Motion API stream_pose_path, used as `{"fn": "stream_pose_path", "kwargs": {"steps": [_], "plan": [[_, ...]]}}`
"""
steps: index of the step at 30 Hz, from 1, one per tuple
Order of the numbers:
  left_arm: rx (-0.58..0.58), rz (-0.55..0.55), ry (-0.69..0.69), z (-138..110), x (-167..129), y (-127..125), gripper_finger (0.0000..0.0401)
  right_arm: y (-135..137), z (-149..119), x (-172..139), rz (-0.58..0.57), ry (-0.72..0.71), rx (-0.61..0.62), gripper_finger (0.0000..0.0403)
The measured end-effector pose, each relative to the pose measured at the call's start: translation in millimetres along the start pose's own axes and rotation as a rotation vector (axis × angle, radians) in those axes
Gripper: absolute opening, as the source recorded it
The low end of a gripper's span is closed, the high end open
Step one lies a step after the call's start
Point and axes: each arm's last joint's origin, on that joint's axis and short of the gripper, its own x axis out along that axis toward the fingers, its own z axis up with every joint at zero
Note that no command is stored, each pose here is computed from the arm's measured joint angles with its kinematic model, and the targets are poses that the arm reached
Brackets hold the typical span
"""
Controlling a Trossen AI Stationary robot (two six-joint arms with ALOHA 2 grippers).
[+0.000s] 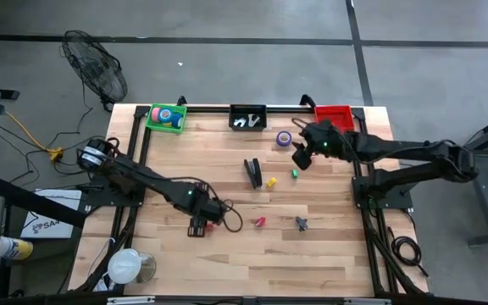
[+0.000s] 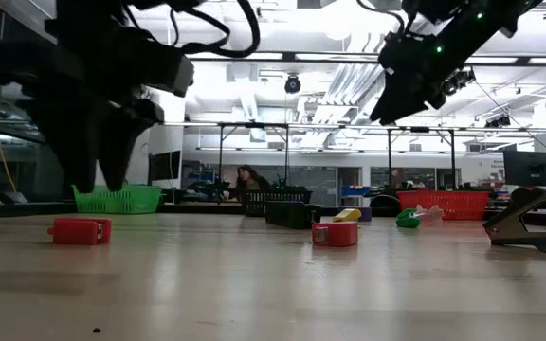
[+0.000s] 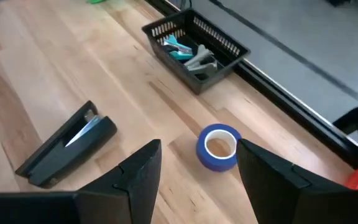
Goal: Pick and place Stapler, Stapler remover, tape
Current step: Put the left red stapler in the red bin
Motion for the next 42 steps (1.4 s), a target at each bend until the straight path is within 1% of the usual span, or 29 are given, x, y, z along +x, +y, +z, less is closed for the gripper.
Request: {"fn": "stream_pose_path", "kwargs": {"steps": [4, 7, 14, 18, 22, 25, 27, 30, 32, 34, 36, 38, 42], "plan": [[-0.034, -0.034, 0.002, -2, -1, -10, 0.0199, 14, -3, -6, 0.003, -0.017, -0.041, 0.0199], [-0.062, -0.055, -0.027, -2, -2, -17, 0.0199, 23, -6, -10, 0.019, -0.027, -0.051, 0.0200], [-0.042, -0.095, -0.087, 0, -4, -30, 0.0199, 40, -11, -19, 0.029, -0.052, -0.083, 0.0200], [-0.057, -0.092, -0.086, 0, -4, -30, 0.0199, 46, -14, -23, 0.035, -0.063, -0.098, 0.0199], [-0.068, -0.065, -0.090, 2, 1, -30, 0.0199, 52, -16, -27, 0.040, -0.076, -0.099, 0.0200], [-0.066, -0.069, -0.084, 4, 7, -32, 0.0199, 56, -18, -30, 0.048, -0.083, -0.109, 0.0199], [-0.063, -0.062, -0.056, 2, 10, -32, 0.0199, 58, -19, -31, 0.046, -0.089, -0.109, 0.0200], [-0.063, -0.085, -0.051, 4, 14, -34, 0.0199, 61, -21, -33, 0.044, -0.091, -0.107, 0.0199], [-0.062, -0.082, -0.035, 1, 18, -33, 0.0199, 63, -22, -34, 0.043, -0.092, -0.113, 0.0199], [-0.064, -0.086, -0.050, 2, 22, -34, 0.0199, 65, -23, -34, 0.044, -0.092, -0.122, 0.0200], [-0.061, -0.072, -0.019, -2, 24, -33, 0.0199, 67, -24, -33, 0.041, -0.093, -0.124, 0.0199], [-0.065, -0.077, -0.031, 1, 26, -34, 0.0199, 70, -26, -32, 0.044, -0.087, -0.133, 0.0199], [-0.063, -0.068, -0.012, -1, 29, -34, 0.0199, 73, -28, -30, 0.047, -0.081, -0.145, 0.0199]]}}
